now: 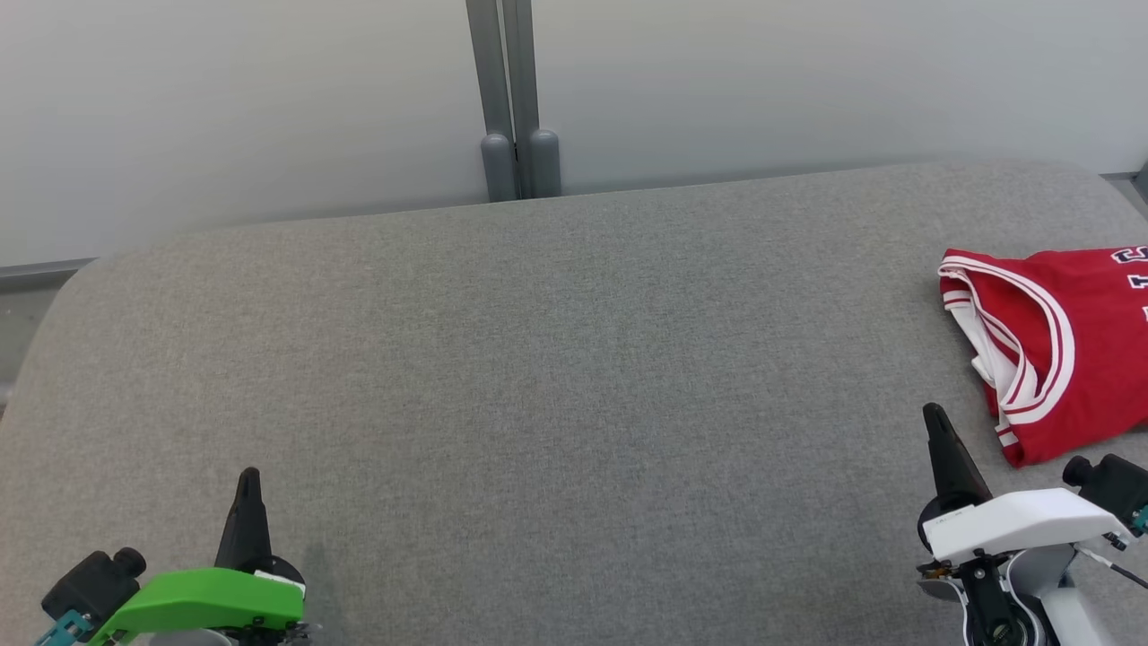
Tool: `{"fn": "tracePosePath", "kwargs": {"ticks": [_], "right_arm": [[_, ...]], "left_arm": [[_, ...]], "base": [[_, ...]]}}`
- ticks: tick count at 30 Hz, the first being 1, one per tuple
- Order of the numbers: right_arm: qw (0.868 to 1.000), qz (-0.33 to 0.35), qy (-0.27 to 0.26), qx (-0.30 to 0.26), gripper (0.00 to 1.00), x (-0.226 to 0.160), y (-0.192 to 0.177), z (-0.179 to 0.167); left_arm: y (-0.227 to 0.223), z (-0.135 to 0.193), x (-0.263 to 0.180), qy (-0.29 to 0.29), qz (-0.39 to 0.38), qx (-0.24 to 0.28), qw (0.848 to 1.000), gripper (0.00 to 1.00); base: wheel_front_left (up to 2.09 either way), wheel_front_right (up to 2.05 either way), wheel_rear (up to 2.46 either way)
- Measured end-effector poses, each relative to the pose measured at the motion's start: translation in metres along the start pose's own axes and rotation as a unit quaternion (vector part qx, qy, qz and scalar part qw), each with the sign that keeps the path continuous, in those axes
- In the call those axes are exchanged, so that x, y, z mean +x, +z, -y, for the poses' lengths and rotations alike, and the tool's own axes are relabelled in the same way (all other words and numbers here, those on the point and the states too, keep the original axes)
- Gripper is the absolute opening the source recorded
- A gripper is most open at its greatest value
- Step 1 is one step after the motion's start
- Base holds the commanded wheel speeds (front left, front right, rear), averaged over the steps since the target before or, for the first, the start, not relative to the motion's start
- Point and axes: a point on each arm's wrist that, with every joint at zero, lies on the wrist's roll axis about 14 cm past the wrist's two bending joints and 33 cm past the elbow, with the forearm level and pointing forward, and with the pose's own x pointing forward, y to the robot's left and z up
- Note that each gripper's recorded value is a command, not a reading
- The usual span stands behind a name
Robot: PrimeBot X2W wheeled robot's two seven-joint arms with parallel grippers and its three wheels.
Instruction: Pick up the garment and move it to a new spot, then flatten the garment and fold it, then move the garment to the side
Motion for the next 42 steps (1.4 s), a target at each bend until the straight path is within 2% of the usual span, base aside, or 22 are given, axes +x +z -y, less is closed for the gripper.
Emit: {"fn": "tracePosePath", "kwargs": {"ticks": [19, 42], "right_arm": [[0.994, -0.003, -0.008, 0.109, 0.00, 0.003, 0.000, 0.002], [0.976, -0.004, -0.007, 0.219, 0.00, 0.007, 0.002, 0.000]], "left_arm": [[0.007, 0.006, 0.005, -0.008, 0.001, -0.109, 0.994, 0.00], [0.014, 0.012, 0.009, -0.022, -0.001, -0.212, 0.977, 0.00]], "base": [[0.00, 0.00, 0.00], [0.00, 0.00, 0.00]]}}
